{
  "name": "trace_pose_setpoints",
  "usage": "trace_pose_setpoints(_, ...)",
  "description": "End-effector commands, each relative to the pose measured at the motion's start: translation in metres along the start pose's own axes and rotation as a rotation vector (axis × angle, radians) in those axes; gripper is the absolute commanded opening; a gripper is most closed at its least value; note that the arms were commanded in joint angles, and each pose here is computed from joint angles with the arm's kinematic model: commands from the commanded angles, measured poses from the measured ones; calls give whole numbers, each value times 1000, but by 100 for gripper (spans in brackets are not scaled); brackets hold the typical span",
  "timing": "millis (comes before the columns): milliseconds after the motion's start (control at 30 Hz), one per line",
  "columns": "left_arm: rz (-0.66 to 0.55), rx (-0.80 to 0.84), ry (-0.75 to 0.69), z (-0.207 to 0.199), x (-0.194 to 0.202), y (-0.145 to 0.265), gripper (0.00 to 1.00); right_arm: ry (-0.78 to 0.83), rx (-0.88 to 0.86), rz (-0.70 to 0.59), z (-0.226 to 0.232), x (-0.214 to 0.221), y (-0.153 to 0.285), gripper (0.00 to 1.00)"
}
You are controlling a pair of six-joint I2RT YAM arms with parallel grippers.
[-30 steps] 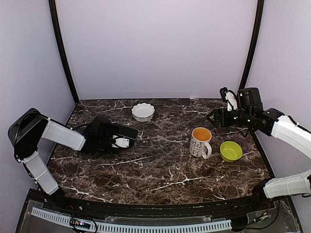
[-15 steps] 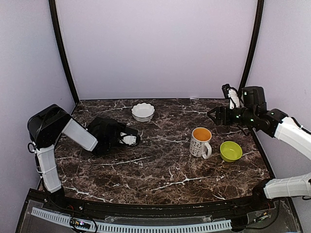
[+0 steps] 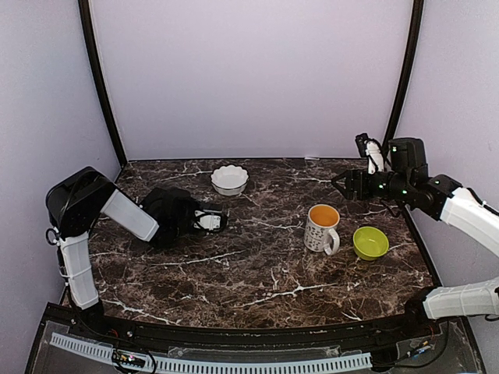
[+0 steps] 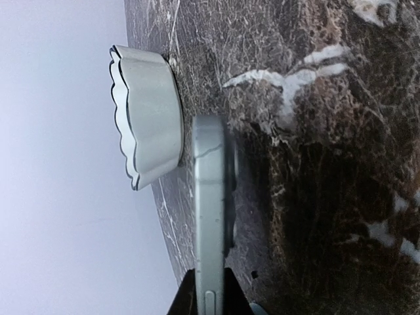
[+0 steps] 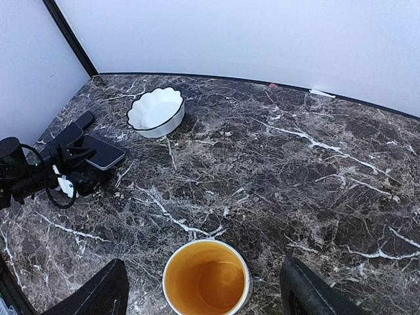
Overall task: Put the phone into the phone case
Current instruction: Pick up the phone from the phone, then pass from the left arm to the right
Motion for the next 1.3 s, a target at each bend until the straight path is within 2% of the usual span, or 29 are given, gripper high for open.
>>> trace_pose_setpoints(0,2,36,48,-6,-6,6,0,15,-17,-86,6,-27,11,80)
trace_pose_setpoints(100,-25,-23,109,18,-22,13,0,11,-14,-101,6,-32,16,80)
trace_pose_setpoints(167,-44,-64,228,44,-33,21,0,8,-14,-111,6,-37,19,80)
trace_pose_setpoints(267,-108,-41,505,80,-52,39,0,5,-31,-135,10,-47,27,80)
trace_pose_setpoints(300,-159,-25,564,99,-63,53,0,4,-44,-147,12,-50,29,80)
trace_pose_setpoints(333,-195,-13,685,111,-69,60,0,4,-59,-163,15,-54,32,79)
trace_pose_setpoints(367,-265,25,802,123,-80,78,0,3,-79,-181,19,-59,34,79)
trace_pose_setpoints(433,-402,110,943,139,-100,107,0,4,-127,-215,31,-67,35,77)
trace_pose_setpoints(467,-496,159,974,147,-111,127,0,10,-152,-239,38,-72,35,77)
trace_pose_setpoints(500,-536,199,1064,151,-117,137,0,16,-176,-254,45,-76,35,77)
trace_pose_setpoints(633,-807,384,1239,168,-144,195,0,18,-266,-302,81,-95,27,76)
trace_pose_setpoints(667,-903,425,1231,172,-151,212,0,24,-297,-312,94,-100,23,76)
trace_pose_setpoints(700,-928,487,1297,168,-153,218,0,37,-334,-330,109,-107,23,76)
trace_pose_setpoints(733,-1023,529,1281,174,-160,235,0,55,-377,-341,125,-111,21,76)
trace_pose_setpoints(767,-1041,585,1318,172,-161,240,0,81,-431,-348,142,-113,19,77)
trace_pose_setpoints(867,-1184,749,1307,174,-173,273,0,161,-603,-393,185,-119,22,79)
trace_pose_setpoints(1067,-1314,929,1253,171,-186,310,0,234,-833,-459,238,-113,29,79)
trace_pose_setpoints(1133,-1332,963,1255,169,-190,314,0,232,-875,-470,246,-109,27,75)
trace_pose_setpoints(1267,-1353,1031,1268,162,-194,317,0,221,-923,-500,252,-110,28,58)
Point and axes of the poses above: each gripper's point midway between its finger pads, its own y axis back along the fingers, its own z axis along the line the jaws close on, x = y × z, the point moved 1 cm from there along y, back along the fingers, and after that the axes turned 12 degrees about y, right-handed, at the moved point
